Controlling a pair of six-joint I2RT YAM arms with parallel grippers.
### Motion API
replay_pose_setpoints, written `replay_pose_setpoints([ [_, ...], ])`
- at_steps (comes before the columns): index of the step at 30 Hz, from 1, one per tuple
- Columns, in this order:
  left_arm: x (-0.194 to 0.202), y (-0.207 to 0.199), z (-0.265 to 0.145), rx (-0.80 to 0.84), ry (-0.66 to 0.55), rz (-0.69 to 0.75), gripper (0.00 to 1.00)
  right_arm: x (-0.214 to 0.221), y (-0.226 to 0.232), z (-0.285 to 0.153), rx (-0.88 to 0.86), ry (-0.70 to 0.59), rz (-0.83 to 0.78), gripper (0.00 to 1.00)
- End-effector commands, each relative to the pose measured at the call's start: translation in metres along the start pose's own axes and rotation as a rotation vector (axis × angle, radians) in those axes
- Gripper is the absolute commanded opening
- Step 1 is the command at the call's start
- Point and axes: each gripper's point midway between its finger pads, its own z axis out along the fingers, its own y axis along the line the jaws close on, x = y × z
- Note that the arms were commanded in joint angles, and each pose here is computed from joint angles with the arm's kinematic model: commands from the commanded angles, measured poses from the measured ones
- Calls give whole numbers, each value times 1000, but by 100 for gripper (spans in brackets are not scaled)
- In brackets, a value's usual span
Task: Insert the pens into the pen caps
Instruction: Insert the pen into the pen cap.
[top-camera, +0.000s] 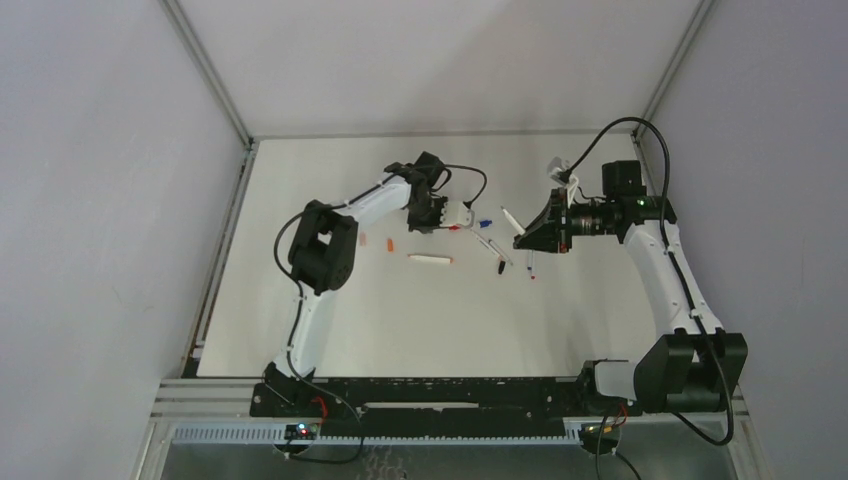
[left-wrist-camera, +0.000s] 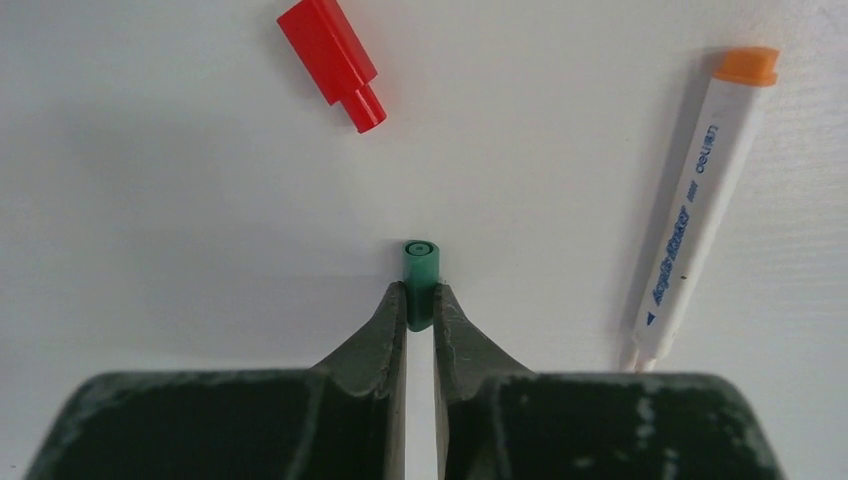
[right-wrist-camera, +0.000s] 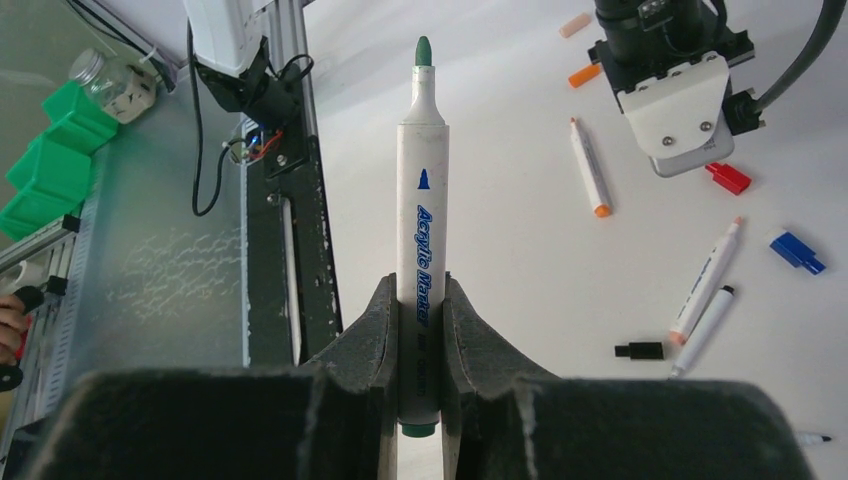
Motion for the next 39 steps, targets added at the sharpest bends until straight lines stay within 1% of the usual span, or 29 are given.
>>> replay_pose_setpoints([
  [1, -12, -7, -24, -18, 5, -90, 7, -16, 9, -7, -4, -38, -66, 0],
  [4, -8, -17, -26, -14, 54, -182, 7, -16, 10, -7, -7, -40, -67, 0],
  [7, 0, -26, -24, -23, 113, -304, 6, -17, 11, -7, -12, -44, -67, 0],
  [11, 10, -32, -22, -69, 181, -522, 6, -17, 12, -7, -18, -48, -64, 0],
  [13, 16, -38, -20, -81, 216, -608, 6, -17, 13, -7, -21, -50, -66, 0],
  [17, 17, -45, -14, -104, 229, -784, 7, -17, 13, -7, -23, -50, -63, 0],
  [19, 23, -45, -14, -145, 255, -876, 8, -17, 14, -7, -24, -50, -65, 0],
  [20, 30, -46, -14, -181, 268, -1013, 8, -17, 14, -7, -26, -51, -64, 0],
  [22, 31, -50, -12, -187, 258, -1137, 9, -17, 14, -7, -26, -51, -65, 0],
  [25, 33, -58, -7, -198, 246, -1273, 11, -17, 14, -7, -30, -53, -63, 0],
  [27, 39, -61, -5, -232, 266, -1357, 14, -17, 15, -7, -33, -53, -62, 0],
  [31, 48, -64, -3, -261, 291, -1446, 21, -17, 15, -7, -38, -57, -63, 0],
  [33, 50, -61, -6, -277, 305, -1449, 23, -17, 15, -7, -40, -57, -61, 0],
  [39, 53, -51, -9, -309, 331, -1442, 35, -16, 14, -6, -38, -55, -61, 0],
])
